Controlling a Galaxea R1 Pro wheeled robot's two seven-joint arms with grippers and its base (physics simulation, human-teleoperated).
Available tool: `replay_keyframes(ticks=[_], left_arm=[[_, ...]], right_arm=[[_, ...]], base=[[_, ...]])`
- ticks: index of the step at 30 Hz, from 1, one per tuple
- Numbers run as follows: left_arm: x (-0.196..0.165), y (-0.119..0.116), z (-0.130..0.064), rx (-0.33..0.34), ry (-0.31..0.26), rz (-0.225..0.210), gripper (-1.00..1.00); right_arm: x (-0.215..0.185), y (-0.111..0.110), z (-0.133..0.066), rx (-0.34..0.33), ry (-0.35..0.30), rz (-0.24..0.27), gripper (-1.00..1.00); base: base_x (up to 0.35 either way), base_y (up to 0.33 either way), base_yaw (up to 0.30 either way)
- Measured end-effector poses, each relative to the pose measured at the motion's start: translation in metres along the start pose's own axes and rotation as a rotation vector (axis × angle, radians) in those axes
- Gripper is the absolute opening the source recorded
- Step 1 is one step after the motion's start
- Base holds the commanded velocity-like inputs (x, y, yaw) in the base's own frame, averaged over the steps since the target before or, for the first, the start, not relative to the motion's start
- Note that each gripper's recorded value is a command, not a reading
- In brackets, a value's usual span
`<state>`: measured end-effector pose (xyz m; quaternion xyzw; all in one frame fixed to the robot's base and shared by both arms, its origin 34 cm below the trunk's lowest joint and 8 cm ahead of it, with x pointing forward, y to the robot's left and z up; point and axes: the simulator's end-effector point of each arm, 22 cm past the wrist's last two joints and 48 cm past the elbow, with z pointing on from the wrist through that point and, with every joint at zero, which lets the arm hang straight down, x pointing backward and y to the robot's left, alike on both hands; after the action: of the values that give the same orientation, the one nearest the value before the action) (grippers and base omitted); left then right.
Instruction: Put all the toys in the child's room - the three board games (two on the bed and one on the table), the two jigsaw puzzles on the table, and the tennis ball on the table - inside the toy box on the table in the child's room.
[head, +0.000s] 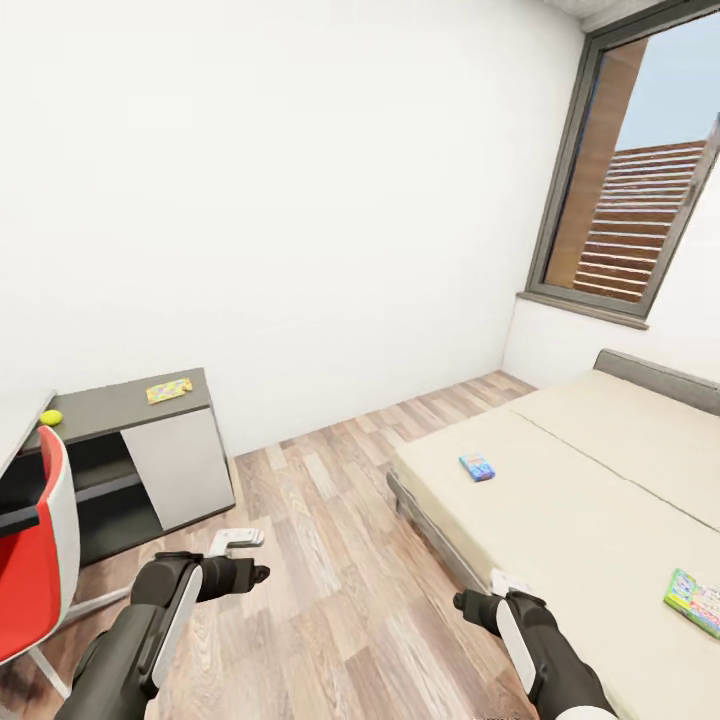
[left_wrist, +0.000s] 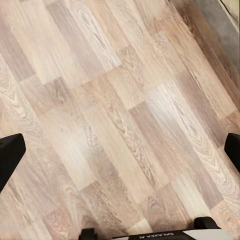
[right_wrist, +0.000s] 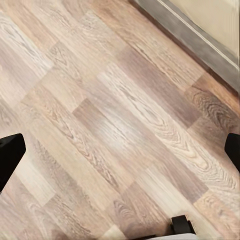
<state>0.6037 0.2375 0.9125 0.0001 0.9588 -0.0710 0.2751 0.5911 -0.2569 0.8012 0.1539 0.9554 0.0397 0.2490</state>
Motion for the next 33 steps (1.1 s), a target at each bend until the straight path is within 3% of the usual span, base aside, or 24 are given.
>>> replay_keyframes(ticks=[13,33], left_arm=[[-0.007,-0.002,0.000,0.002,-0.032,0.005,1.00],[-0.007,-0.003,0.001,0.002,-0.035,0.008,1.00]], right_arm=[[0.000,-0.008,0.000,0.007,0.002,0.024,1.00],[-0.001,-0.020,0.001,0.019,0.001,0.060,1.00]], base=[[0.107,0.175,-0.276],[0.013,0.015,-0.277]])
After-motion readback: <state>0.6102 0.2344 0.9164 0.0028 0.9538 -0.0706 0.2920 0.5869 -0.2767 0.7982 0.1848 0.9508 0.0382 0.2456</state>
